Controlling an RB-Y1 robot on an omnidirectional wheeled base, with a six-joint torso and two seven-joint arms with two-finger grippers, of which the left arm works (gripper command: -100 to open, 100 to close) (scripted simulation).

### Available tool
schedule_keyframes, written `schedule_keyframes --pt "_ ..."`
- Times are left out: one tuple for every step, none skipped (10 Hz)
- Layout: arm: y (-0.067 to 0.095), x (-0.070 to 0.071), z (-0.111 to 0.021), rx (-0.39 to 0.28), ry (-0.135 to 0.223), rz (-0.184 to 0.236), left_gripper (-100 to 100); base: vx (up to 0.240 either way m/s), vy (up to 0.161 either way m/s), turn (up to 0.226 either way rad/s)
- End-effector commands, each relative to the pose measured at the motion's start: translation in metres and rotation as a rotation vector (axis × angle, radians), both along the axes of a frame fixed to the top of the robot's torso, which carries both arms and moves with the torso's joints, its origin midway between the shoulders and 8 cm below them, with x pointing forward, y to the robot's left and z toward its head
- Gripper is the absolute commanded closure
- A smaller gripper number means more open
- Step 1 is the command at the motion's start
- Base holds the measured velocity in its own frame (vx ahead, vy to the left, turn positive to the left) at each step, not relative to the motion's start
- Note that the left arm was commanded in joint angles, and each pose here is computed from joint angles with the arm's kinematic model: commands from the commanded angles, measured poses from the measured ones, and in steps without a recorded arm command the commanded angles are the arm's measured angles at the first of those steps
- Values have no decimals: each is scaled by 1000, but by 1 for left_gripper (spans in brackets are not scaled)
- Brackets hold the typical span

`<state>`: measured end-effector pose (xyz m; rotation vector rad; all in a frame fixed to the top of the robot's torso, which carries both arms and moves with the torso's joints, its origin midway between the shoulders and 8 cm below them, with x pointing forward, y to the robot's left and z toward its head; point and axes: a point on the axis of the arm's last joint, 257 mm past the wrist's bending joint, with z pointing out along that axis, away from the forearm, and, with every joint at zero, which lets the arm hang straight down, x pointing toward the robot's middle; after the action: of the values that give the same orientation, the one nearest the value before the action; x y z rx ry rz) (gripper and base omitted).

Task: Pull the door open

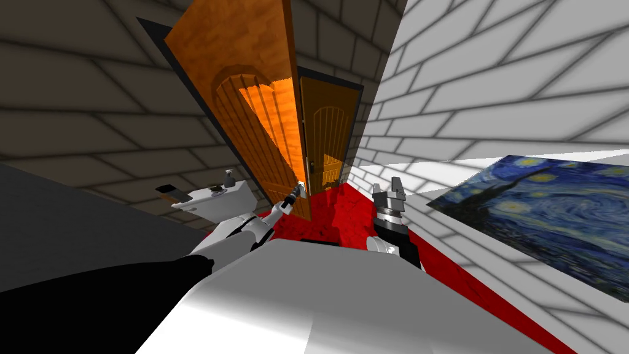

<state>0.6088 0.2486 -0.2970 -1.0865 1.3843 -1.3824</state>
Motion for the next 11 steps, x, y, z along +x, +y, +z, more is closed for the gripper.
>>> schedule_keyframes --pt "-4 -1 1 -1 -1 -16 100 -157 117 -56" --pt "-3 -1 0 0 1 -12 100 -61 40 -24" --pt "-11 -4 -2 1 4 -37 100 -110 64 -28" --pt "-13 -4 -2 1 3 -45 100 -156 110 -34" --pt "-18 -6 -1 1 1 -65 100 -153 144 -48" --pt "-21 -7 0 1 0 -77 100 -144 153 -45" --pt "-27 -9 0 1 -1 -100 100 -149 161 -47" --pt "-34 -11 1 1 -2 -124 100 -174 146 -48" --pt "-37 -12 1 0 -2 -136 100 -154 146 -30" --pt "-42 -14 1 0 -2 -157 100 -161 181 -37" --pt "-47 -17 1 0 -2 -176 100 -175 159 -46"
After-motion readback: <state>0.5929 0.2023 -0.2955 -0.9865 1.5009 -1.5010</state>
